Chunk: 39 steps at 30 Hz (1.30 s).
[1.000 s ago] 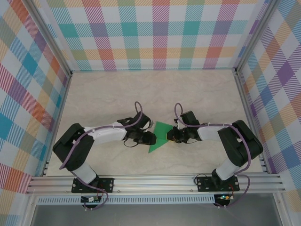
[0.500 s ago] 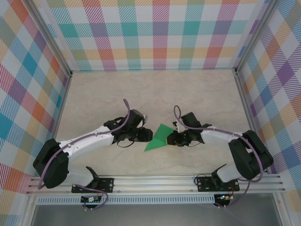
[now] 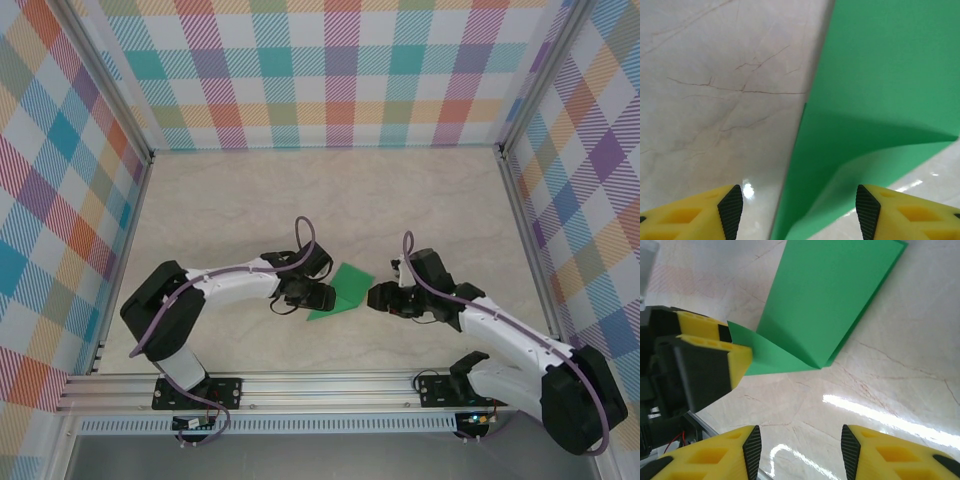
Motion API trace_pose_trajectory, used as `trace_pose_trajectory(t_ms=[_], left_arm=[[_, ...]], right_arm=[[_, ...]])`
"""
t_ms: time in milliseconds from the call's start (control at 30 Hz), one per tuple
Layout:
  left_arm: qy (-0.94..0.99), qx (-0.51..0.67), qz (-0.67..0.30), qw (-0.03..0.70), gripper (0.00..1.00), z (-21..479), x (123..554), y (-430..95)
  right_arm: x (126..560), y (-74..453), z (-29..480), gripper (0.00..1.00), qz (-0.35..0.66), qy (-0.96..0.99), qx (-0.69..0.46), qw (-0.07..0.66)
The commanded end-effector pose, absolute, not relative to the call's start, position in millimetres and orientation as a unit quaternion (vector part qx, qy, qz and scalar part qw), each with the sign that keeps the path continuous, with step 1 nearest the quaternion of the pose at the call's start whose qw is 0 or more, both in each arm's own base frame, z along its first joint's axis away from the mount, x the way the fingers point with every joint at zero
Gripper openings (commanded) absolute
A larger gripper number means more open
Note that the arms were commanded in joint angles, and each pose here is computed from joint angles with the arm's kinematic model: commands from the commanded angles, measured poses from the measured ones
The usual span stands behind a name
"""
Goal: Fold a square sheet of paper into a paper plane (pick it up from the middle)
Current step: Third fold the triangle at the center of the table.
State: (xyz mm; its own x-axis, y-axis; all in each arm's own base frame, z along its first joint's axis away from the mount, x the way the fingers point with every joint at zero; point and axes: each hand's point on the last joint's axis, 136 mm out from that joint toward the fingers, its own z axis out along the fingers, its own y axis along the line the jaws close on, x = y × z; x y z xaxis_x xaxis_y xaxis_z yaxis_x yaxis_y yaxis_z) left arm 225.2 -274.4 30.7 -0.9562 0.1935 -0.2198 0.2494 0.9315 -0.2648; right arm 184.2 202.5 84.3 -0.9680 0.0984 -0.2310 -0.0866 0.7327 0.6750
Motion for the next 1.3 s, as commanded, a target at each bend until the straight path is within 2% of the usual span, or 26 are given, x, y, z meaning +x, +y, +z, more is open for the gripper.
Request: trace_pose_trajectory(t_ms=[0,100,233,367,900,1267], left_arm=[[0.977,0.116,-0.154,0.088,0.61,31,229,-276],[0.977,0.104,-0.169,0.075,0.57,26,225,-276],[0.974,0.09,-0.199,0.053,0.43,24,217,-284],[0.976,0.068,-0.203,0.04,0.38,21,209,-280],[0.955,-0.014,-0.298,0.005,0.34,22,188,-298],[0.954,-0.015,-0.299,-0.015,0.34,16,170,-296]], right_arm=[[176,202,86,0.49,0.374,0.92,0.01,0.113],[173,203,87,0.49,0.38,0.919,0.006,0.109],[172,204,84,0.5,0.383,0.918,0.006,0.104],[171,204,83,0.49,0.385,0.917,0.005,0.106],[182,213,89,0.49,0.371,0.926,0.038,0.06],[202,218,98,0.49,0.326,0.942,0.077,0.022]])
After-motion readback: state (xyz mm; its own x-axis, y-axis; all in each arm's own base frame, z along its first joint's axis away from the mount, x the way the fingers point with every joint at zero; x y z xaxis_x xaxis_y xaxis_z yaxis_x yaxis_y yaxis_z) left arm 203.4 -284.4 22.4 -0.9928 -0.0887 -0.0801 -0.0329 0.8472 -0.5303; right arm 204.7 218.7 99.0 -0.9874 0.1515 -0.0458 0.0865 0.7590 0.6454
